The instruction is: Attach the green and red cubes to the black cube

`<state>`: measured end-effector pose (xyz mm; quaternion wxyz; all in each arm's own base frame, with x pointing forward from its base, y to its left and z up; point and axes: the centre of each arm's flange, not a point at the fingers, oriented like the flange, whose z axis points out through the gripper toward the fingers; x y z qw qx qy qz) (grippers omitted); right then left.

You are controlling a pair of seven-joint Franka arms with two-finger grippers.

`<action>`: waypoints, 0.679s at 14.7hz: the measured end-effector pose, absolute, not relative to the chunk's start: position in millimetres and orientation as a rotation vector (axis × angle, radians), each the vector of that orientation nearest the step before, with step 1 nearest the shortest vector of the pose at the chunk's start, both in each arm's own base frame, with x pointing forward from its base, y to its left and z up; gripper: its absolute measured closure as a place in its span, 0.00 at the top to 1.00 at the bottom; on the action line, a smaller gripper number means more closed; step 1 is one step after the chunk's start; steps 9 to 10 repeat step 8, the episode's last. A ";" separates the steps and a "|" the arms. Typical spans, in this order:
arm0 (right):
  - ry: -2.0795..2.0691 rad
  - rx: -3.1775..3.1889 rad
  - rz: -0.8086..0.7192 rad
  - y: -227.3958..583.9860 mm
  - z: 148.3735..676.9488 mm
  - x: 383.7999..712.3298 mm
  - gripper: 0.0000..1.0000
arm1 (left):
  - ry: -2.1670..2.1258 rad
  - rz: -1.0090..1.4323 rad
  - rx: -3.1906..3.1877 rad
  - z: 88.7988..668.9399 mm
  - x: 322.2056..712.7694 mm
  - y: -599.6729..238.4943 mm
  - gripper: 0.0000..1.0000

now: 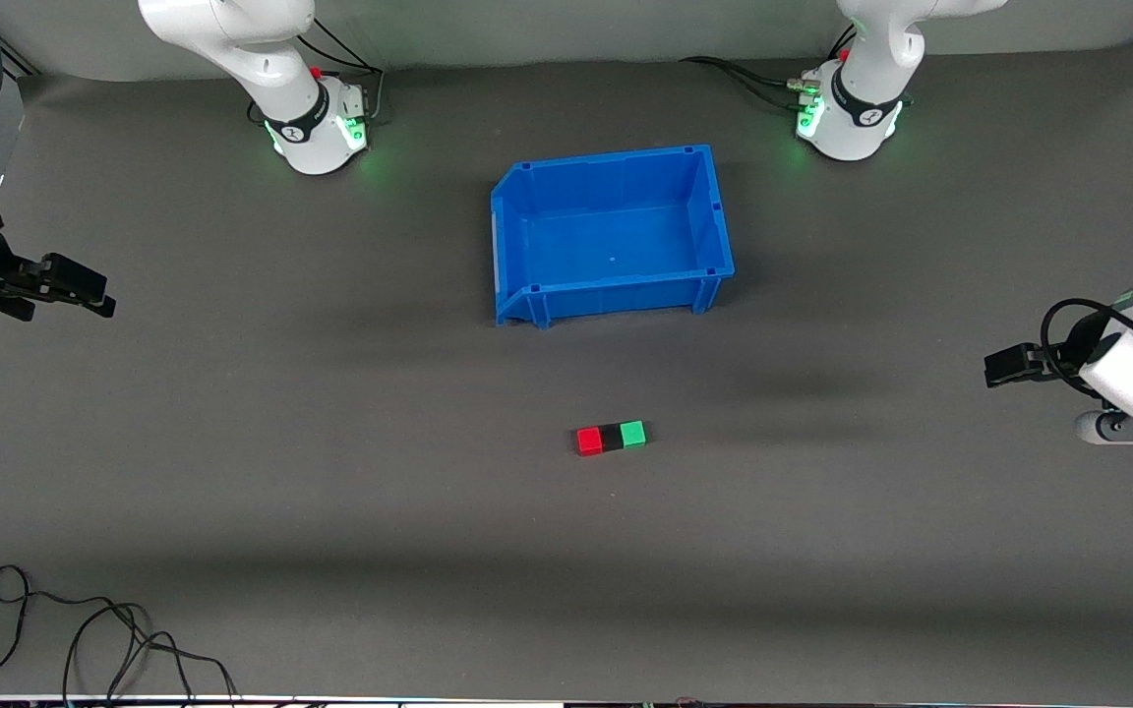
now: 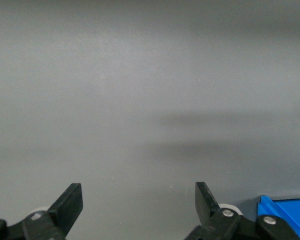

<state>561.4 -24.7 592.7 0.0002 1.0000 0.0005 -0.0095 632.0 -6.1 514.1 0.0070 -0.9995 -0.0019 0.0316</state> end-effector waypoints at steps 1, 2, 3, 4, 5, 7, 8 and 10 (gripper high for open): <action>0.001 3.141 -0.036 -24.8 590.5 562.4 1.00 | -0.006 0.099 -3.126 514.1 632.0 -6.1 1.00; 0.000 3.141 -0.041 -25.0 588.9 563.1 1.00 | -0.006 0.099 -3.127 514.1 632.0 -6.1 1.00; 0.000 3.140 -0.043 -24.9 588.1 563.5 1.00 | -0.006 0.099 -3.127 514.1 632.0 -6.2 1.00; 0.000 3.140 -0.044 -24.9 587.5 563.9 1.00 | -0.006 0.099 -3.127 514.0 632.0 -6.3 1.00; 0.000 3.140 -0.045 -24.9 587.4 564.0 1.00 | -0.006 0.099 -3.127 514.1 632.0 -6.4 1.00; 0.000 3.140 -0.042 -25.0 588.1 564.2 1.00 | -0.005 0.098 -3.127 514.2 632.1 -6.3 1.00; 0.000 3.140 -0.041 -25.0 588.5 564.2 1.00 | -0.007 0.097 -3.127 514.4 632.2 -5.5 1.00; 0.000 3.140 -0.041 -25.0 588.5 564.2 1.00 | -0.007 0.097 -3.127 514.4 632.2 -5.5 1.00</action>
